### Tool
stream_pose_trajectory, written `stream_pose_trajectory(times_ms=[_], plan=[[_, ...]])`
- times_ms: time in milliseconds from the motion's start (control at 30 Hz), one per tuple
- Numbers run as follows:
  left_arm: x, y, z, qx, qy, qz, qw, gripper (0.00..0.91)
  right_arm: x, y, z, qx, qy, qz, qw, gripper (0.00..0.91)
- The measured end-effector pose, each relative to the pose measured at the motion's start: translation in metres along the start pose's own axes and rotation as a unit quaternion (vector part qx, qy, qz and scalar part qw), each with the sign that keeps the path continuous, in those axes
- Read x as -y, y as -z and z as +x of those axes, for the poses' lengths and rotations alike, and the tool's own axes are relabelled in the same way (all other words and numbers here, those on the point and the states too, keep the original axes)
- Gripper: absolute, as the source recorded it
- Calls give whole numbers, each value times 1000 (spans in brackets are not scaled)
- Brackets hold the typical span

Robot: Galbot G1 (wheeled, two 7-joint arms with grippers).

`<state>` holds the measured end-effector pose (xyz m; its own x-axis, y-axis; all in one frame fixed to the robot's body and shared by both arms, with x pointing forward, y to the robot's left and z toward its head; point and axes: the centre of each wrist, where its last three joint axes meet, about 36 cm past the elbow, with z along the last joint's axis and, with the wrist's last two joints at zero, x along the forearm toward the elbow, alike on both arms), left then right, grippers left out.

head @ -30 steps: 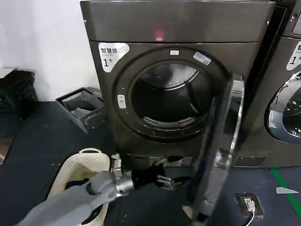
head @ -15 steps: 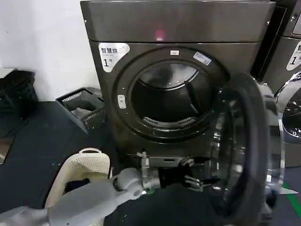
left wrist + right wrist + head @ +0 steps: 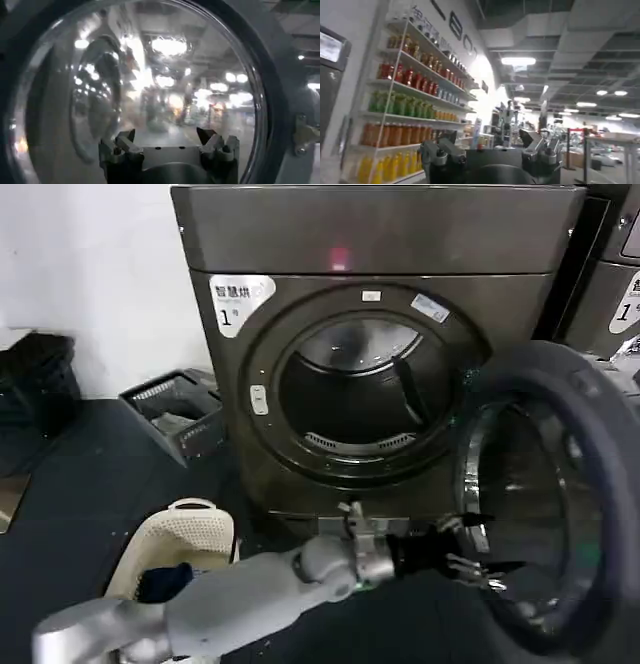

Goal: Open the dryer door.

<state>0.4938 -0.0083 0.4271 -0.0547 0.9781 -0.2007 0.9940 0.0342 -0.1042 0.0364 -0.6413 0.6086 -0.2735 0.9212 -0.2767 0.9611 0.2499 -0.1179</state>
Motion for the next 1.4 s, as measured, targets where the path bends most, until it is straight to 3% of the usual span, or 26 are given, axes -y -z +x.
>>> stream_pose_trajectory(times_ms=[300, 900, 1200, 1400], plan=[[0, -5, -57, 13, -5, -22, 1000, 907, 0, 3, 6, -10, 13, -7, 1000, 907], [-12, -1, -129, 35, 53, -96, 993, 907, -6, 1, 8, 0, 27, -4, 1000, 907], [-24, -1, -124, 35, 82, -110, 990, 907, -10, -3, 9, -1, 30, -5, 1000, 907], [-20, 9, -125, 60, 81, -139, 985, 907, -11, -3, 8, 5, 30, 4, 1000, 907]])
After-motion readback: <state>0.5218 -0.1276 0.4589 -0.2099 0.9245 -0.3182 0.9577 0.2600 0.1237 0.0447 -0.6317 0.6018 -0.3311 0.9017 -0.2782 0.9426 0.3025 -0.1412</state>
